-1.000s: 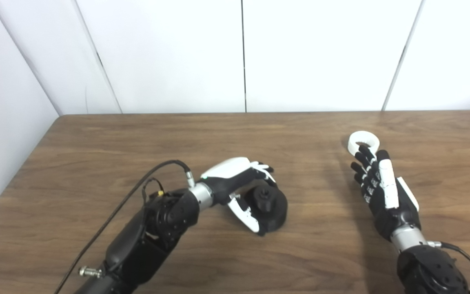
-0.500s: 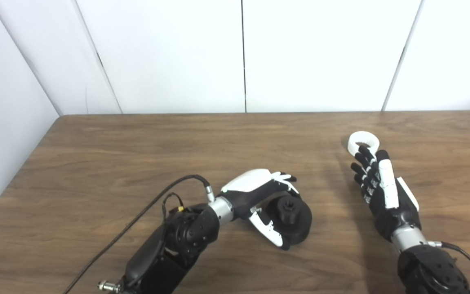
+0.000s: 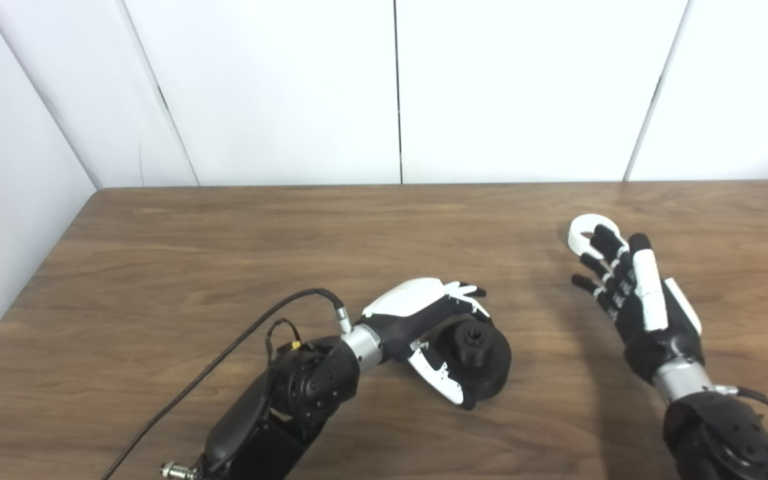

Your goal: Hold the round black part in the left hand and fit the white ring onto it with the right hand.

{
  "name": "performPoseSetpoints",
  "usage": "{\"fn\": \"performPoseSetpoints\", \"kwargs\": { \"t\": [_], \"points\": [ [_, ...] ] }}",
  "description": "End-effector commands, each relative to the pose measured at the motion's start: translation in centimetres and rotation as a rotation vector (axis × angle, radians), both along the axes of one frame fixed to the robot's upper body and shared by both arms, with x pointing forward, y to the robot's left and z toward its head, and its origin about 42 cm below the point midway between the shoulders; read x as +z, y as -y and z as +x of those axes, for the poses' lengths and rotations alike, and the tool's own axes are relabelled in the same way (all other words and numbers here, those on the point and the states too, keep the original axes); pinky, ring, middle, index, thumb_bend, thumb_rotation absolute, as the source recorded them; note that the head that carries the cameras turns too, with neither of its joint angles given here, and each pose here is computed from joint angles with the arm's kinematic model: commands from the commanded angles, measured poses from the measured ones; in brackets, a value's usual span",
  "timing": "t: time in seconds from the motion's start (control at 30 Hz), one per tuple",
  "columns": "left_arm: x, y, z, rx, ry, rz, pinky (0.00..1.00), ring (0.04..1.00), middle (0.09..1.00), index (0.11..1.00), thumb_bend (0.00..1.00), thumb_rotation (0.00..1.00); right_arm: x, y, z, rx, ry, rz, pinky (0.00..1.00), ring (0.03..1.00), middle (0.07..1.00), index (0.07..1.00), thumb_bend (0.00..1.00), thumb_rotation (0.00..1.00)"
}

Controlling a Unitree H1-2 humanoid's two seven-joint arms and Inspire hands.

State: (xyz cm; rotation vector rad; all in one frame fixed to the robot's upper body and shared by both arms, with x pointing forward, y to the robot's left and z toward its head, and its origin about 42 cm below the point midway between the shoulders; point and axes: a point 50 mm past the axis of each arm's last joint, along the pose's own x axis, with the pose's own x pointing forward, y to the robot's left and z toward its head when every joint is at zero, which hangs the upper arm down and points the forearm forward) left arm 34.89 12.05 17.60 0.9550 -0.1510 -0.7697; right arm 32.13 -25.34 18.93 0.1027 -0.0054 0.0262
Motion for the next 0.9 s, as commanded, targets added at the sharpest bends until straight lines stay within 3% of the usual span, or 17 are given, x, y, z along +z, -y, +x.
{"fn": "performPoseSetpoints", "kwargs": {
  "t": [0.0, 0.1, 0.17, 0.2, 0.27, 0.33, 0.43, 0.7, 0.87],
  "points": [
    [-0.2, 0.0, 0.2, -0.005, 0.006, 0.022, 0.94, 1.0, 0.965, 0.687, 0.93, 0.21, 4.2, 0.6, 1.3, 0.007, 0.136, -0.041, 0.85, 0.919, 0.939, 0.891, 0.57, 0.9],
    [-0.2, -0.1, 0.2, -0.006, 0.008, 0.023, 0.94, 1.0, 0.963, 0.685, 0.93, 0.21, 6.1, 1.7, 2.5, -0.011, 0.182, -0.212, 0.81, 0.903, 0.926, 0.878, 0.53, 0.86],
    [-0.3, -0.1, 0.2, -0.006, 0.008, 0.024, 0.93, 1.0, 0.962, 0.684, 0.93, 0.21, 7.5, 2.4, 3.6, -0.036, 0.212, -0.325, 0.79, 0.889, 0.901, 0.844, 0.56, 0.69],
    [-0.3, -0.2, 0.2, -0.004, 0.006, 0.025, 0.94, 1.0, 0.963, 0.684, 0.94, 0.21, 8.3, 2.8, 4.3, -0.055, 0.225, -0.376, 0.71, 0.838, 0.881, 0.806, 0.61, 0.53],
    [-0.3, -0.2, 0.1, -0.002, 0.004, 0.028, 0.94, 1.0, 0.963, 0.684, 0.94, 0.22, 9.9, 3.5, 5.7, -0.076, 0.252, -0.474, 0.63, 0.785, 0.868, 0.786, 0.64, 0.44],
    [-0.4, -0.3, 0.1, 0.0, 0.005, 0.029, 0.94, 1.0, 0.962, 0.685, 0.94, 0.21, 11.3, 4.2, 7.0, -0.086, 0.276, -0.589, 0.7, 0.818, 0.843, 0.75, 0.69, 0.35],
    [-0.4, -0.3, 0.0, 0.003, 0.002, 0.026, 0.94, 1.0, 0.964, 0.684, 0.94, 0.21, 12.7, 4.6, 8.6, -0.092, 0.287, -0.718, 0.87, 0.914, 0.882, 0.732, 0.75, 0.32],
    [-0.4, -0.2, -0.1, 0.003, -0.003, 0.027, 0.93, 1.0, 0.964, 0.685, 0.94, 0.2, 13.9, 5.1, 12.4, -0.074, 0.261, -0.921, 0.9, 0.923, 0.886, 0.715, 0.83, 0.32],
    [-0.5, -0.4, -0.2, 0.003, 0.002, 0.032, 0.93, 1.0, 0.963, 0.683, 0.94, 0.21, 13.5, 5.3, 14.3, -0.021, 0.195, -1.016, 0.9, 0.956, 0.919, 0.723, 0.88, 0.33]
  ]
}}
